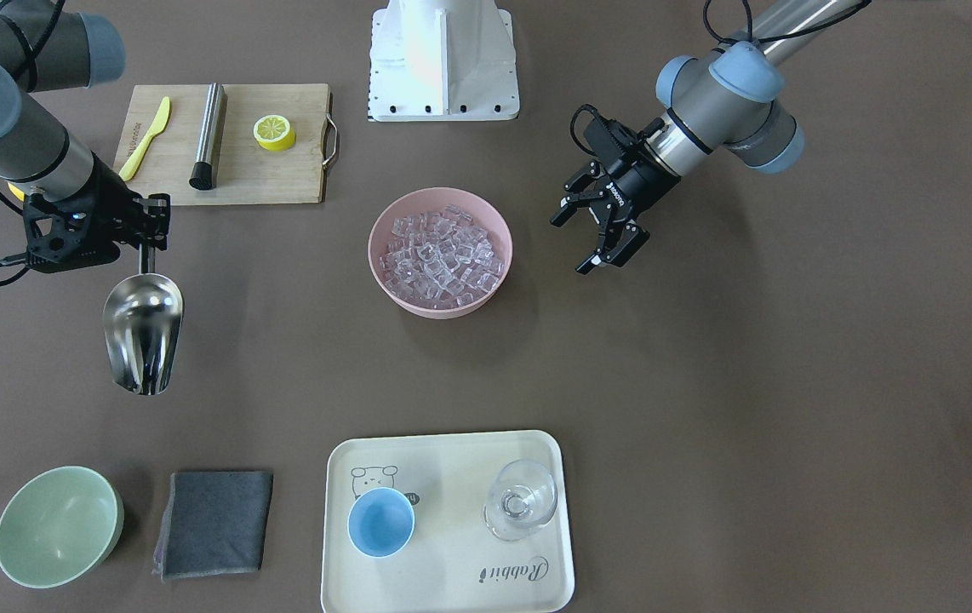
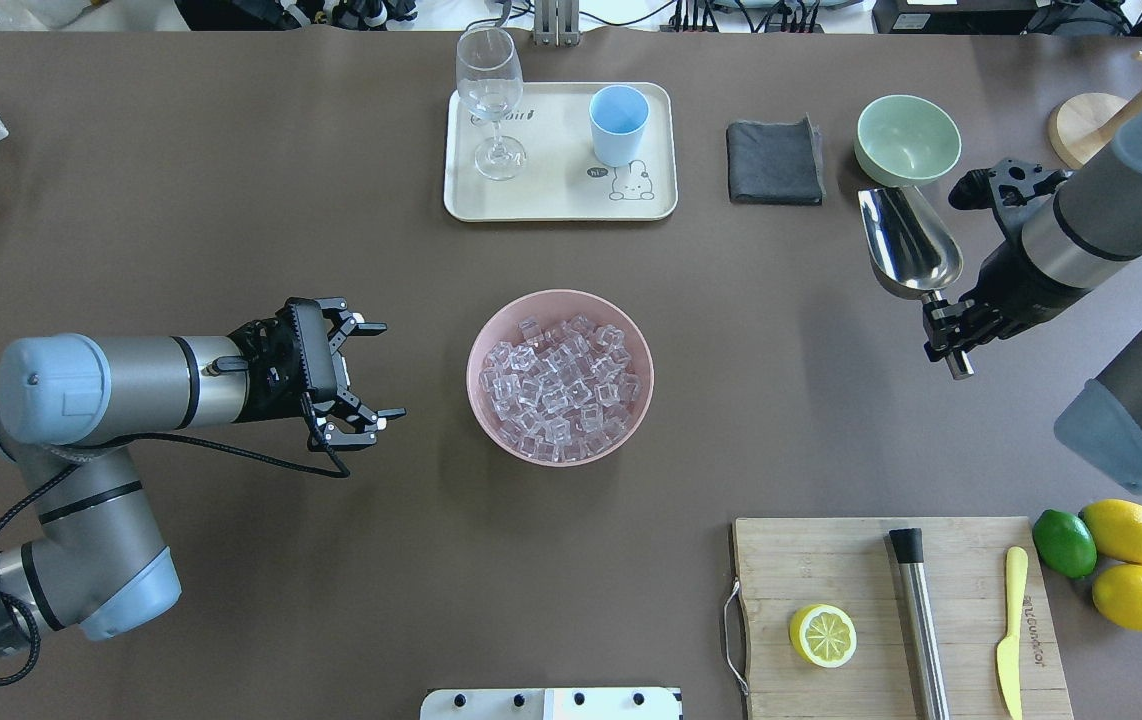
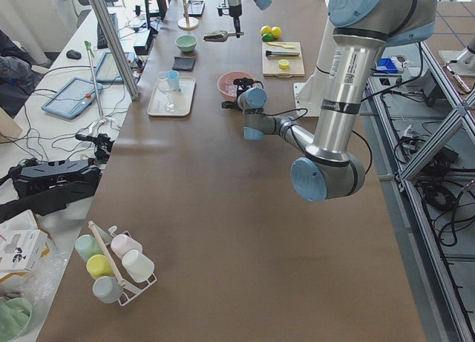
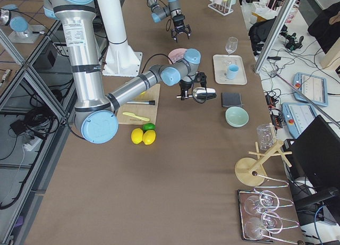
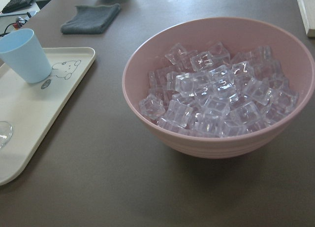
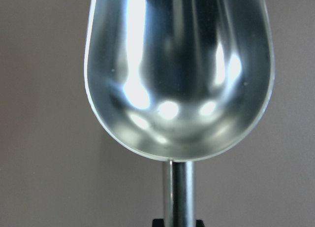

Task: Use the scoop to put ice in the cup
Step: 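Lift the scoop with the right gripper while the left gripper grasps the pink bowl rim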

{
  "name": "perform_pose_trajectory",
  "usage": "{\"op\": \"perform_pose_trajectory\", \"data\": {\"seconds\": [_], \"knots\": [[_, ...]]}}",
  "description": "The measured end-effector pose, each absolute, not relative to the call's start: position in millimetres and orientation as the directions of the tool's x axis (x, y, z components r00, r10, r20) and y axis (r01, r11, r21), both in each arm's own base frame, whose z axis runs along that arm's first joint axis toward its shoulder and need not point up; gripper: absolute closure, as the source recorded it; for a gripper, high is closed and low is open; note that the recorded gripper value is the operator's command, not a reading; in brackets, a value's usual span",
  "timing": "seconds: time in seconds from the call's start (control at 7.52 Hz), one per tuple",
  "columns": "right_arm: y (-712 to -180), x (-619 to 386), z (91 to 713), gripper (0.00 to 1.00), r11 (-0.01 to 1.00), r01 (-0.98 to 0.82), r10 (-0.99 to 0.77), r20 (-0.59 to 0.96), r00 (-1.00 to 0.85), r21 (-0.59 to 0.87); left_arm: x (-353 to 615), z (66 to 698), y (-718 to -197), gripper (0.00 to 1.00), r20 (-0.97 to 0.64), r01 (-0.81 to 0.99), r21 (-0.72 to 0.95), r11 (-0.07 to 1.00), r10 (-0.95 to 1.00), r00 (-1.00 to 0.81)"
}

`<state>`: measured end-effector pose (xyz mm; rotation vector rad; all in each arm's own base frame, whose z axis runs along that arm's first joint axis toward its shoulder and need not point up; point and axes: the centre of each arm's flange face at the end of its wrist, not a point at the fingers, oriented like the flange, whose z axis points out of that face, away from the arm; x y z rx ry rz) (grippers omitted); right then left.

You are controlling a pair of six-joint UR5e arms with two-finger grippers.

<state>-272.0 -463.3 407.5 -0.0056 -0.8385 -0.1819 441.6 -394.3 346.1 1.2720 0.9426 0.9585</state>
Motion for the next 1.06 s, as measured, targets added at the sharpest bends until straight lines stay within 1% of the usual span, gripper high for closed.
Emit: {"op": "perform_pose_trajectory", "data": {"seconds": [0.27,0.53,0.93,1.06], "knots": [[-469.3,-241.3,396.8,1.00,0.985,0.157,-0.156,0.759,0.632,0.071,445.6,355.3,-392.8,0.02,-0.052,-0.117,0.989,0.093,0.946,0.321],[-472.4,-230.5,388.8,1.00,0.986,0.150,-0.152,0.768,0.623,0.074,479.6,362.1,-391.0,0.02,-0.079,-0.142,0.982,0.127,0.950,0.302],[-469.0,-226.3,371.9,1.00,0.955,0.231,-0.289,0.753,0.591,0.185,517.7,359.0,-413.8,0.02,-0.073,-0.105,0.988,0.111,0.949,0.308],[-466.9,-224.7,366.8,1.00,0.923,0.283,-0.380,0.730,0.567,0.260,527.6,354.5,-426.7,0.02,-0.067,-0.090,0.991,0.102,0.941,0.331]]}}
